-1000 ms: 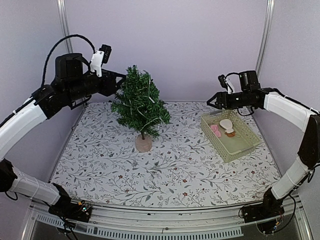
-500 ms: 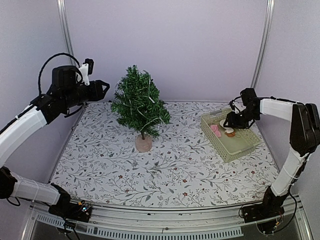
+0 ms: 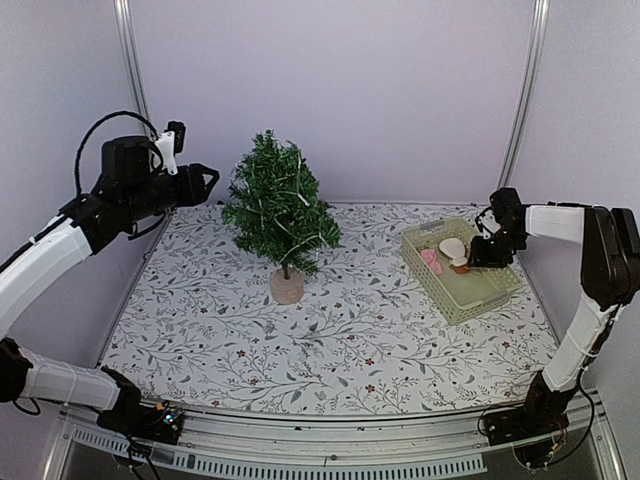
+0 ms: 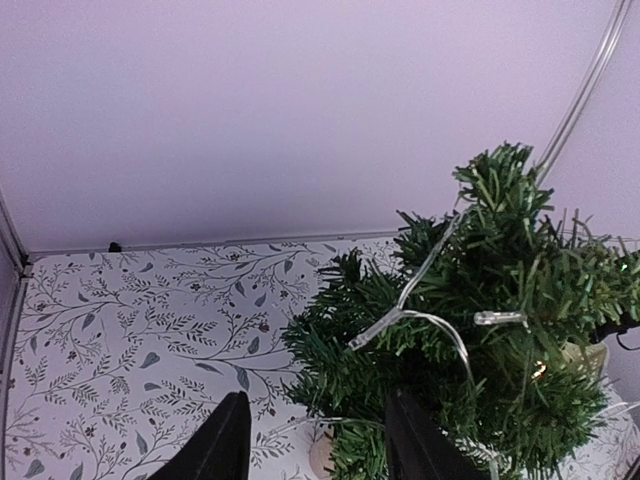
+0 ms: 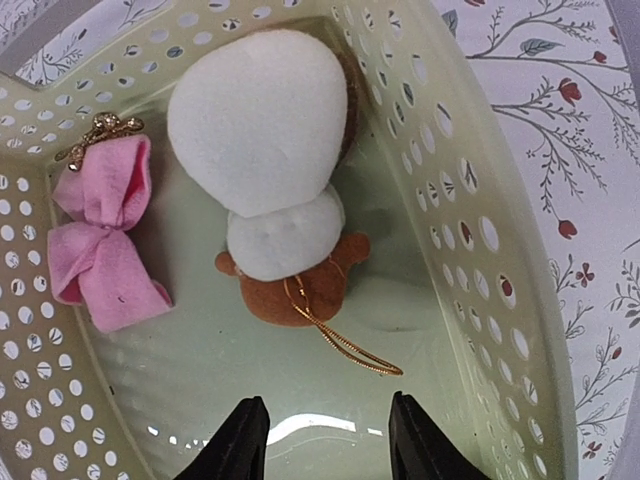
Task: Decorate the small christmas tree
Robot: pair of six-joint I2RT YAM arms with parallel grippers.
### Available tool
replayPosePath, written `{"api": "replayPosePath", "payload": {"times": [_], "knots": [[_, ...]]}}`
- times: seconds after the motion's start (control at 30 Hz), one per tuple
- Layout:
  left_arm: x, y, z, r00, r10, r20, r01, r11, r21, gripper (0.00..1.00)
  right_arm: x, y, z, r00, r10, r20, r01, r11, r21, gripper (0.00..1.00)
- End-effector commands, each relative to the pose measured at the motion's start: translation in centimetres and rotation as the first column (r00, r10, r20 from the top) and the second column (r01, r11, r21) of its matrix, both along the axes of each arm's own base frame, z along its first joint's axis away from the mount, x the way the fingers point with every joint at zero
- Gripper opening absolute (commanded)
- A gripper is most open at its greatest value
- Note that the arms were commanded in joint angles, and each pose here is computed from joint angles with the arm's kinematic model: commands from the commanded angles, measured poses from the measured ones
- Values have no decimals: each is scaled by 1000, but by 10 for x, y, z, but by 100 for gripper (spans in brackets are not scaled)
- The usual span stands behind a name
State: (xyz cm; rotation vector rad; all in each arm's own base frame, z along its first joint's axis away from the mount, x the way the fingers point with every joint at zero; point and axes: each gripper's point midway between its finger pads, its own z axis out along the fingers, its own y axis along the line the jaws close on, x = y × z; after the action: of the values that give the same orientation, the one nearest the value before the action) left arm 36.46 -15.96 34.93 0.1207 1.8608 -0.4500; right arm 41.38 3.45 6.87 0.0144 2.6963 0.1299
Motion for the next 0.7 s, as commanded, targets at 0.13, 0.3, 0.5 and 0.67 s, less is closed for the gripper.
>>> {"api": "replayPosePath", "payload": {"times": [0.13,0.3,0.5,0.67], "knots": [[1,0,1,1000,-8,26,8,1000,-13,47,11,-16,-14,1000,-5,9,6,996,-93,45],[2,1,1,1000,-5,30,5,1000,-8,47,12,-20,-25,1000,17,-8,-18,991,-135,45],[0,1,0,999,-14,31,14,1000,-4,47,12,-19,-32,999,37,-22,-39,990,-137,37],[-2,3,-2,999,-11,33,11,1000,2,47,9,-17,-29,999,54,-5,-54,990,-129,24]]}}
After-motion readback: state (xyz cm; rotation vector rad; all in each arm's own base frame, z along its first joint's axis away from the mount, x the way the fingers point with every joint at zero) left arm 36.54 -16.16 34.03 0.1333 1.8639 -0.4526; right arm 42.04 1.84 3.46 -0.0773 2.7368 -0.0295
